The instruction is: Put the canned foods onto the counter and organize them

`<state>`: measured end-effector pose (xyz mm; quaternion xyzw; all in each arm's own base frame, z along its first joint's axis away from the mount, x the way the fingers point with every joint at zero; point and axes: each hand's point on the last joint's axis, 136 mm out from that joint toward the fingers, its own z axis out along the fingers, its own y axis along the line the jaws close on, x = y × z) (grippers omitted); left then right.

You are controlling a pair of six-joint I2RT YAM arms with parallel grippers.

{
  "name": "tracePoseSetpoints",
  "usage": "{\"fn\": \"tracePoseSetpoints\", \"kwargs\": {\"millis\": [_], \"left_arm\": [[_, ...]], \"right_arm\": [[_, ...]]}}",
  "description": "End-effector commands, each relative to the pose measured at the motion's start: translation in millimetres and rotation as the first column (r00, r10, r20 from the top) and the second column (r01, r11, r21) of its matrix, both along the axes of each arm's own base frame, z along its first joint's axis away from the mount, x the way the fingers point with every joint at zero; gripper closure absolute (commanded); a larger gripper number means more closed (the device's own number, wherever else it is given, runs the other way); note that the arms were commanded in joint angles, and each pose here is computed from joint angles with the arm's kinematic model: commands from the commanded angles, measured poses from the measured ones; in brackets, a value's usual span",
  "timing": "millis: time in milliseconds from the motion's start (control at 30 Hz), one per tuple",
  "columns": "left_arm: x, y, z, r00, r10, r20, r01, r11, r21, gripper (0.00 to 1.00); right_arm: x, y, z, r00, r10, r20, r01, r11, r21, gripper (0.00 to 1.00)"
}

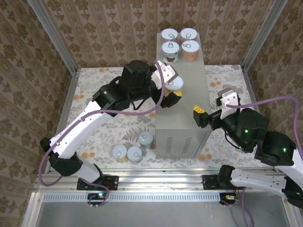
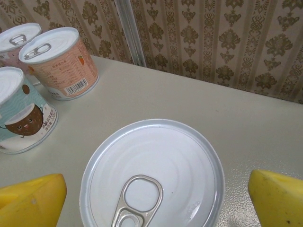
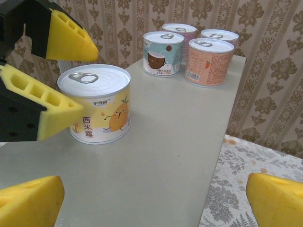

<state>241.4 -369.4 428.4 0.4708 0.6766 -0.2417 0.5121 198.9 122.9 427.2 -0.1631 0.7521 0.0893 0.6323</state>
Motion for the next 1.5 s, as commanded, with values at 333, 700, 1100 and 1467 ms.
{"fn": "tracePoseSetpoints", "kwargs": {"millis": [333, 700, 1100, 1467], "left_arm": [[19.5, -0.6, -7.4, 0.998, 0.041, -0.056, -0.047, 0.994, -0.095, 0.13], [50.5, 1.4, -11.8, 0.997, 0.052, -0.059, -0.059, 0.990, -0.127, 0.25], [96.2, -14.8, -20.6, 0.996, 0.059, -0.067, -0.067, 0.991, -0.116, 0.27], [115.2, -15.2, -33.2, 0.992, 0.082, -0.094, -0.091, 0.991, -0.097, 0.25]], "right_arm": [[2.3, 3.6, 2.0, 1.000, -0.002, -0.001, 0.002, 1.000, 0.026, 0.00], [3.5, 3.5, 2.7, 1.000, -0.007, 0.007, 0.007, 1.000, 0.015, 0.00], [7.0, 0.5, 9.0, 1.000, -0.027, 0.013, 0.027, 1.000, 0.009, 0.00], [10.0, 1.8, 10.6, 1.000, -0.029, 0.009, 0.029, 1.000, 0.006, 0.00]]}}
